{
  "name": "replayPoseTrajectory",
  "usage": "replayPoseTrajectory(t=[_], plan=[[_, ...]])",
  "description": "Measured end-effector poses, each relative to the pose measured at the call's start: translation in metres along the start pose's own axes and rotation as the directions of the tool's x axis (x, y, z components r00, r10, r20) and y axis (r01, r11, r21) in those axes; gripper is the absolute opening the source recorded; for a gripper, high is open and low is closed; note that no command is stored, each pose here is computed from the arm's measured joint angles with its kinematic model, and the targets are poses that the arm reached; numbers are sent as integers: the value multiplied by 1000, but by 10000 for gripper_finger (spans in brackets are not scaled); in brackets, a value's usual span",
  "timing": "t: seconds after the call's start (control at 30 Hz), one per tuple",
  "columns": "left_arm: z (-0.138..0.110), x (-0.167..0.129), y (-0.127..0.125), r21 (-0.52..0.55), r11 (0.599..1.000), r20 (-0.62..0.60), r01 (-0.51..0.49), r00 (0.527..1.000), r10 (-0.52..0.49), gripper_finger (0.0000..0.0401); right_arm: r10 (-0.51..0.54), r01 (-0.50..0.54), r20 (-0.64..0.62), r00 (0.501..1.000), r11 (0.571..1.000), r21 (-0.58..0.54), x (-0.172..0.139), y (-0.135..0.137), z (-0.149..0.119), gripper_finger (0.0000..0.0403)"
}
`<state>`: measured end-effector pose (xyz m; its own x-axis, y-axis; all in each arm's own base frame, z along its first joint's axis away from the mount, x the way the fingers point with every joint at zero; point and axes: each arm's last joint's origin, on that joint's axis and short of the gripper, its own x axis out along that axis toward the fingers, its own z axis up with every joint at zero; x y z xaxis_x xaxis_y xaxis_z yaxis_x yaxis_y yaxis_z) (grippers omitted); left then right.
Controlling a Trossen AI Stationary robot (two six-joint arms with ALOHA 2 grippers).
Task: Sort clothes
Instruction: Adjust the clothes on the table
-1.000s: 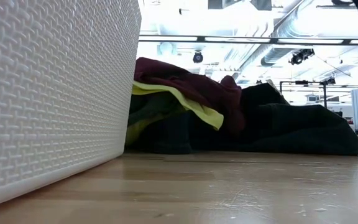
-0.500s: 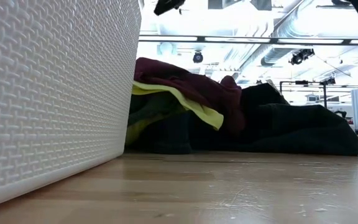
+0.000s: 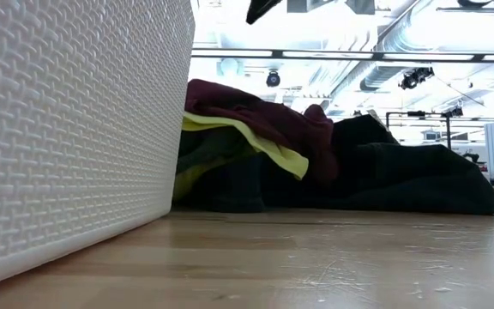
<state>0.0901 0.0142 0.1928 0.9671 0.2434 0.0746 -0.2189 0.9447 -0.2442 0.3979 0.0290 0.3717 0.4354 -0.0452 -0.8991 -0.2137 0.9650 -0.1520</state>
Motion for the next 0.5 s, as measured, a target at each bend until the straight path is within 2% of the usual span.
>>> replayPoseTrajectory(t=[0.1,0.27,0.37,0.5], plan=[[0,0,0,-2,1000,-1,7,1000,-7,5,-43,45,-60,997,998,38,11,8,-15,188],[0,0,0,-21,1000,-2,9,1000,-9,5,-157,170,-83,984,970,176,21,20,-63,188],[0,0,0,-21,1000,-1,6,1000,-6,5,-211,207,-19,977,935,288,26,25,-92,188],[0,0,1,-22,1000,6,-21,1000,21,5,-282,191,174,944,892,410,44,18,-112,188]])
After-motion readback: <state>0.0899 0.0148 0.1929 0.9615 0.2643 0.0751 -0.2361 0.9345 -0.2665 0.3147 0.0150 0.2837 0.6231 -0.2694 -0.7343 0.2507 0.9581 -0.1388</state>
